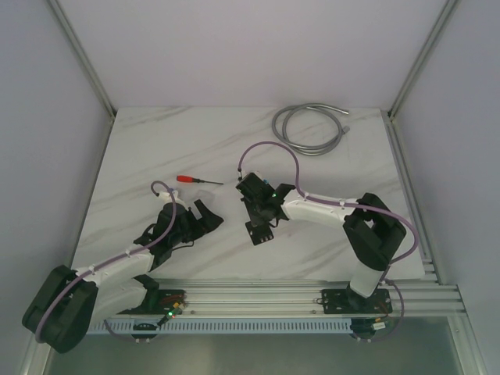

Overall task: Snap on the fuse box
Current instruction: Install the fuse at the fuse box base.

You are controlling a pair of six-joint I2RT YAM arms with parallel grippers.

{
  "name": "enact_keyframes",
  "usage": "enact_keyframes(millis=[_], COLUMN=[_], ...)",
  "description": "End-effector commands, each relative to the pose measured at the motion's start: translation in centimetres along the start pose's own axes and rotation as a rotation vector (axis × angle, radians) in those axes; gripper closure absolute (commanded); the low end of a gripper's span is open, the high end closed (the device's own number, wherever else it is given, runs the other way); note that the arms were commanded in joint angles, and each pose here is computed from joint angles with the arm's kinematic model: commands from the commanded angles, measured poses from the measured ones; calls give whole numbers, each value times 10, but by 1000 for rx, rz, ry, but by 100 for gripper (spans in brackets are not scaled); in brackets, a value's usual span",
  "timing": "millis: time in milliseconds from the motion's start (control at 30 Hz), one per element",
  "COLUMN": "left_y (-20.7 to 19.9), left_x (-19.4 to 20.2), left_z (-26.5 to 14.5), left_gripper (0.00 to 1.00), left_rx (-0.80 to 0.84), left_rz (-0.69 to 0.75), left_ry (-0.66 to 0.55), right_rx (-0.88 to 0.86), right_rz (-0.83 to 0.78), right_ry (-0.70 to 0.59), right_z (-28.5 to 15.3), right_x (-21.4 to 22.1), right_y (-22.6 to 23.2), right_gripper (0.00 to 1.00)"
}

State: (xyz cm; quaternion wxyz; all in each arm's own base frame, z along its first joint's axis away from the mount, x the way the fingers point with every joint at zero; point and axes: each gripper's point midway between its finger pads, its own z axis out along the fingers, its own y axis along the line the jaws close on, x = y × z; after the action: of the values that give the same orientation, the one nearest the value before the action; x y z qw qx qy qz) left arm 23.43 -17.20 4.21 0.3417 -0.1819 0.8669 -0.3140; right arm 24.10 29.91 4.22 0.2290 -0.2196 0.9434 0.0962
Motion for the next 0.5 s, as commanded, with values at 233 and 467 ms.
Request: enact_keyframes(millis=[233, 467], left_y=[-15, -17], left_x=[-4, -2], left_z=[-1, -3], left_gripper=[1, 2], left_rx=[50, 59], left_rz=[19, 23], left_ry=[-1, 9], right_rx=[178, 187], right_rz=[12, 20], right_ry=[309, 348], right_z=[25, 25], right_x=[105, 120], right_y=[-60, -69], right_gripper=[100, 100])
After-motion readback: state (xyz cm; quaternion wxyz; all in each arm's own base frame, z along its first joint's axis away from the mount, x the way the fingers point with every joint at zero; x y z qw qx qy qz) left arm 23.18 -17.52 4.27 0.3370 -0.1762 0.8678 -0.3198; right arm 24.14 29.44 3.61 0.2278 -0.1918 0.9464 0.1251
